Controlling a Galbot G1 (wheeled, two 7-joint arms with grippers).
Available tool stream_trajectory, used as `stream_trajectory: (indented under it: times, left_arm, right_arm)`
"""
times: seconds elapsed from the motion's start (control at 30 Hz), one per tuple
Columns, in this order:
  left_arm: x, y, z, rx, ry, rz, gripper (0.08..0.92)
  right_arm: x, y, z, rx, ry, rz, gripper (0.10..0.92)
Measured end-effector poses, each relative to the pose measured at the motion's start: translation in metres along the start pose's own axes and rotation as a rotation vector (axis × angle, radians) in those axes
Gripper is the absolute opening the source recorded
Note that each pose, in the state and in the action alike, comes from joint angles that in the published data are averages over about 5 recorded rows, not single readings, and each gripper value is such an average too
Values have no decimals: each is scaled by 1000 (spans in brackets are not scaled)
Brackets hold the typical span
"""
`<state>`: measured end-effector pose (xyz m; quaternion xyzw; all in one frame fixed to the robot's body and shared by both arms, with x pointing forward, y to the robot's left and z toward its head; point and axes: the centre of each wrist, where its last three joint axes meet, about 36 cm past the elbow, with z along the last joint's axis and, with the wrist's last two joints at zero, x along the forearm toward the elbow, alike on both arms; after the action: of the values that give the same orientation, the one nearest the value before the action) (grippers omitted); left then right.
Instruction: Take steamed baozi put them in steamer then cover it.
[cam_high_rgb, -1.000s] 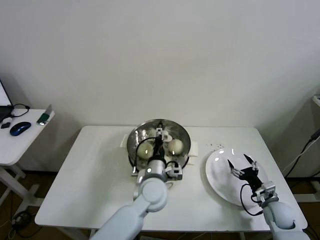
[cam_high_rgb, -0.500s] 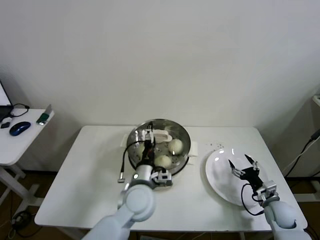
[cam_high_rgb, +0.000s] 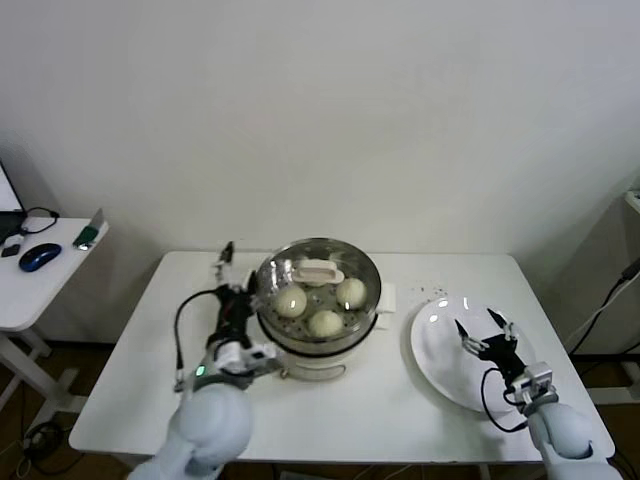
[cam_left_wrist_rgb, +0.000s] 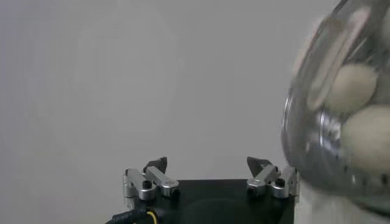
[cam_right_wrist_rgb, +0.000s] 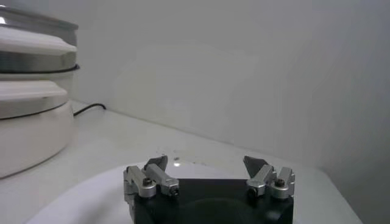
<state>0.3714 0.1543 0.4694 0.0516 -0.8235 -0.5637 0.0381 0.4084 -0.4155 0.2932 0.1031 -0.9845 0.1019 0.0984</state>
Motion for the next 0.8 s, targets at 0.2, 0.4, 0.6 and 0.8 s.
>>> stream_trajectory:
  times: [0.2,0.4,0.6,0.8]
  left_arm:
    - [6,7,53,223,124,53,823]
    - [13,1,113,514,105,109,823]
    - [24,-15,163,755,55,87,823]
    - [33,-29,192,875,32,50,823]
  right_arm:
    - [3,2,-1,-4,-11,-5,823]
    - [6,6,-3,-15,-33,-4,823]
    - [11,10,-5,-33,-57,-4,823]
    - [16,12,-6,-48,-70,1,823]
